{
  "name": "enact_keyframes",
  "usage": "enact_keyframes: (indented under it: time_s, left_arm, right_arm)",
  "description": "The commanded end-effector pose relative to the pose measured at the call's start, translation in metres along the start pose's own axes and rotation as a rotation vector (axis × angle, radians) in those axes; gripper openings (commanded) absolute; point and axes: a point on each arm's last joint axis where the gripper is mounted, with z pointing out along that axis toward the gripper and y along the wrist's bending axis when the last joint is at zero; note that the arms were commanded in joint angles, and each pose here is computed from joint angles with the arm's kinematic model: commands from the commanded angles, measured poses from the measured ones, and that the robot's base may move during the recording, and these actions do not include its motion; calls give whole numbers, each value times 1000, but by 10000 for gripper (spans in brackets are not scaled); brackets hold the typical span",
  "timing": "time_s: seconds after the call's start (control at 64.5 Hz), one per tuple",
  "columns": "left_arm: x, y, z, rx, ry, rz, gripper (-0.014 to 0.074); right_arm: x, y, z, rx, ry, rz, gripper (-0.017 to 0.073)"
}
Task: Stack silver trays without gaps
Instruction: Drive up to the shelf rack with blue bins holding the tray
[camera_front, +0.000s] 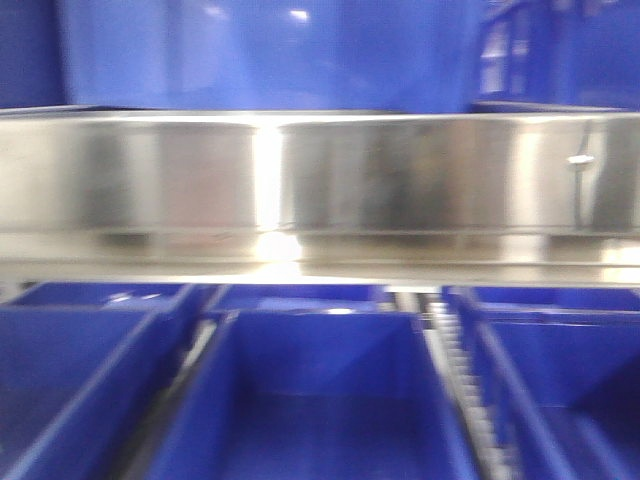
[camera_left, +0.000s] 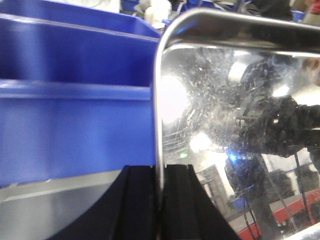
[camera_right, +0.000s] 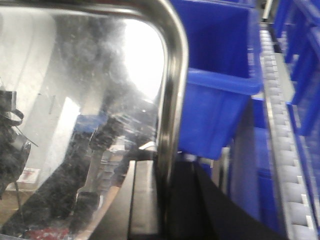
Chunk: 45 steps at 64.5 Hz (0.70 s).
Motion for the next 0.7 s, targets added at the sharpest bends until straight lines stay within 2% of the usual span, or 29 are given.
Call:
enact_keyframes:
  time_s: [0.0, 0.682]
  left_arm:
    - [-9, -12, -5, 71, -61, -74, -18]
    - [-9, -12, -5, 71, -61, -74, -18]
  right_arm:
    - [-9, 18, -1, -146, -97, -7, -79]
    - [-9, 18, -1, -146, -97, -7, -79]
